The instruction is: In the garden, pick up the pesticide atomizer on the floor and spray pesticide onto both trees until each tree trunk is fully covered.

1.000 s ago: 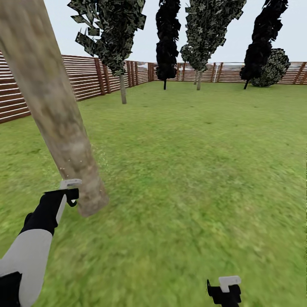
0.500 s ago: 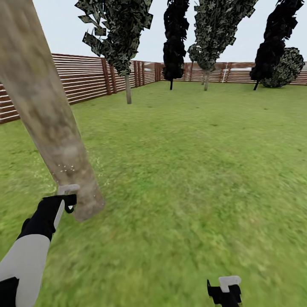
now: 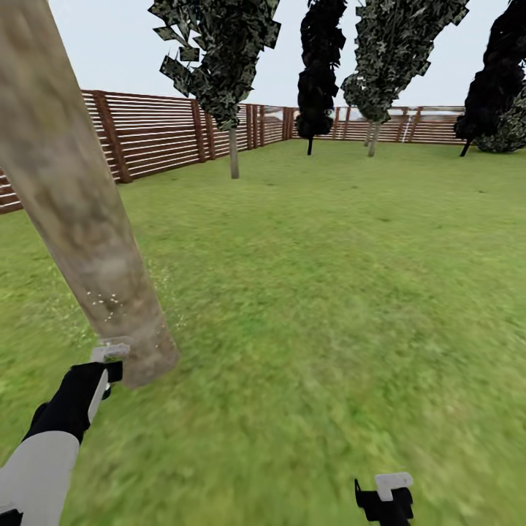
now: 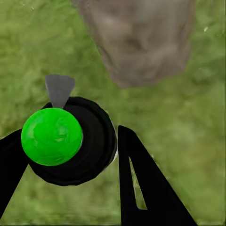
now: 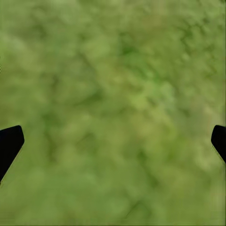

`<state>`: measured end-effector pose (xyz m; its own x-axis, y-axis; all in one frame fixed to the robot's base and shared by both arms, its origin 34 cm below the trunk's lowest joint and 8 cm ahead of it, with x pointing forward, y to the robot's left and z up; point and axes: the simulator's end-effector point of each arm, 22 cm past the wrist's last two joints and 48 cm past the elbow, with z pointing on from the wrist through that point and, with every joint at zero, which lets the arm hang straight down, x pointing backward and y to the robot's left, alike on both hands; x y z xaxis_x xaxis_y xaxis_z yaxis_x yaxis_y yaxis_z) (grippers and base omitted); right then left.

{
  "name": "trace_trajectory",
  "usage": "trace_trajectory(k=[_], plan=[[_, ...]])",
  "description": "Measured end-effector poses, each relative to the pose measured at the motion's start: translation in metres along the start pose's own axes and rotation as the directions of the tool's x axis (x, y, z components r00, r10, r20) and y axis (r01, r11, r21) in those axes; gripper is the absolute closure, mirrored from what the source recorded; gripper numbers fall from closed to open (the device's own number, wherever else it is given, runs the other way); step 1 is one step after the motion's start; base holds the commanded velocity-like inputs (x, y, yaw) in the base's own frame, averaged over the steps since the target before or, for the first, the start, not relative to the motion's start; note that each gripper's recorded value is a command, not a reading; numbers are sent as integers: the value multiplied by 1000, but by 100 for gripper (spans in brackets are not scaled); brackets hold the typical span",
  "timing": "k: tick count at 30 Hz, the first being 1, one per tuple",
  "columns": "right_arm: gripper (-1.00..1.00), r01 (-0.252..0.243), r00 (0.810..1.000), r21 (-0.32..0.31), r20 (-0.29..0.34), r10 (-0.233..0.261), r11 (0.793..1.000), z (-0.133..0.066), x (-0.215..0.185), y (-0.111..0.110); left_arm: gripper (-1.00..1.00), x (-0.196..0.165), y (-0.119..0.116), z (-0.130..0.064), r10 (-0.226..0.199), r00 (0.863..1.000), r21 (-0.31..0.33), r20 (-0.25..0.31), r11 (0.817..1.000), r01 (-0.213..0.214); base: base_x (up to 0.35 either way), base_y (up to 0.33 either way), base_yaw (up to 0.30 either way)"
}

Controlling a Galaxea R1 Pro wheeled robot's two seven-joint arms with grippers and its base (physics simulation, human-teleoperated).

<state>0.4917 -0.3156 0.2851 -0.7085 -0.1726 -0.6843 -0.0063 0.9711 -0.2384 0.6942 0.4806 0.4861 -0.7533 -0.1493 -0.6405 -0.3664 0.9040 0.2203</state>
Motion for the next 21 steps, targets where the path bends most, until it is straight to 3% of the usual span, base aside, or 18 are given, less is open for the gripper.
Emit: trace_trajectory(k=[3,6,11,17,21], plan=[[-100,1,1000,-1,0,-1,1000,0,0,1,100,25,18,5,-44,998,-24,-38,999,43,255,-173,277],[-100,0,1000,-2,0,0,1000,0,0,1,100,44,17,11,-55,997,-22,-63,998,54,263,-170,153],[-100,-1,1000,1,2,1,1000,0,0,0,100,48,5,16,-45,999,-6,-25,999,45,245,-181,11],[-100,0,1000,1,1,0,1000,0,0,0,100,47,4,16,-46,999,-7,-19,999,46,26,-266,14],[-100,0,1000,1,1,0,1000,0,0,0,100,46,7,16,-52,999,-9,-17,999,52,0,-273,235]])
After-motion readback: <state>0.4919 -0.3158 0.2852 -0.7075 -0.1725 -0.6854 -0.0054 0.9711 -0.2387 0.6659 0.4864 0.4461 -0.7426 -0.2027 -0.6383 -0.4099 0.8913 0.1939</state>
